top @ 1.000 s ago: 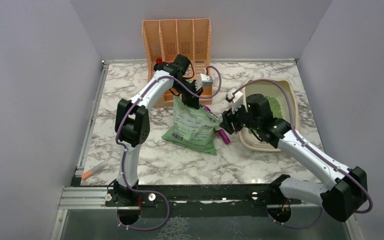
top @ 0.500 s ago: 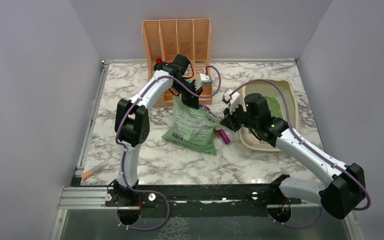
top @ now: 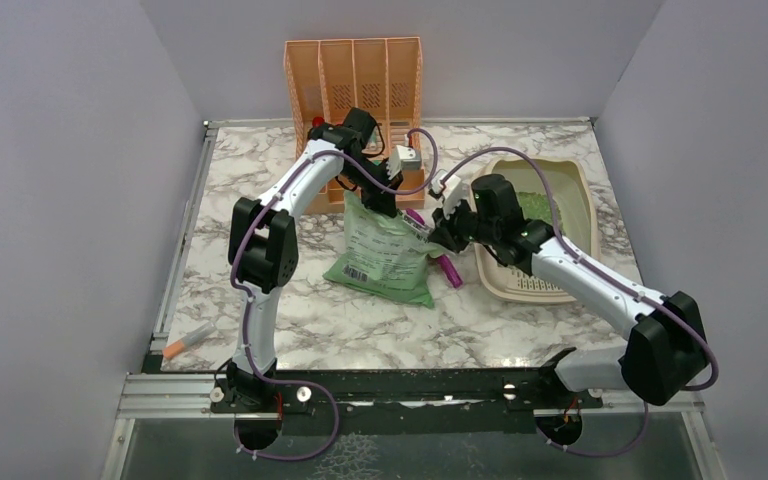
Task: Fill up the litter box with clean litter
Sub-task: Clamp the cat litter bag at the center of the board.
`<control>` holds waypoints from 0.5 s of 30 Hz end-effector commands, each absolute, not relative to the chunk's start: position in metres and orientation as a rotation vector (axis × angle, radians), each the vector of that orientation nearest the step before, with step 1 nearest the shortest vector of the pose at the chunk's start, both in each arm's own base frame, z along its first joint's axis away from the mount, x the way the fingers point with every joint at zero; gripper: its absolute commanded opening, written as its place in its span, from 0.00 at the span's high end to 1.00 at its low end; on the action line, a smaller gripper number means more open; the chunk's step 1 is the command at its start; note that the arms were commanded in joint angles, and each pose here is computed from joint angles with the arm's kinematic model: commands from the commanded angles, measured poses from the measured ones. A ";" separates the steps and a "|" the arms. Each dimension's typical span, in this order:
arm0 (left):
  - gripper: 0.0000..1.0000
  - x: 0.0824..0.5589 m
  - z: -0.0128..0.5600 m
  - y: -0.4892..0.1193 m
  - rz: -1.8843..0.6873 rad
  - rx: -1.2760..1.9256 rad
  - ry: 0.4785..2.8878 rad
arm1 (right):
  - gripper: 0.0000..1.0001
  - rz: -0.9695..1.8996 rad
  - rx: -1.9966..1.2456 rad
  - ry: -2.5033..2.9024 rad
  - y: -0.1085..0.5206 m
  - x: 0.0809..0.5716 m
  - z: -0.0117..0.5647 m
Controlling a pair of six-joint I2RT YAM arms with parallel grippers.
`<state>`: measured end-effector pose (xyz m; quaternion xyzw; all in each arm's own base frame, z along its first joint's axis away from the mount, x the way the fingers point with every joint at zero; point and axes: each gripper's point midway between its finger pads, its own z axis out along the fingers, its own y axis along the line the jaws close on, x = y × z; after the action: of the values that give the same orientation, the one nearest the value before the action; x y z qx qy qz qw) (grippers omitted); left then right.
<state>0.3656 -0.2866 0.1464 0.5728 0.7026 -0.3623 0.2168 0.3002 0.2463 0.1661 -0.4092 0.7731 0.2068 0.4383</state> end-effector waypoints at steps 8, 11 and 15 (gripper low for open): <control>1.00 0.359 0.170 -0.297 -1.058 1.590 1.855 | 0.67 0.434 -0.929 1.946 0.245 0.324 0.170; 1.00 0.360 0.170 -0.295 -1.050 1.587 1.863 | 0.50 0.378 -0.834 1.992 0.232 0.326 0.171; 1.00 0.361 0.170 -0.293 -1.037 1.585 1.867 | 0.38 0.348 -0.757 1.943 0.219 0.321 0.188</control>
<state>0.3658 -0.2854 0.1471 0.5677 0.7053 -0.3657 0.2159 0.3169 0.2357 0.1638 -0.3606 0.8012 0.1691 0.4466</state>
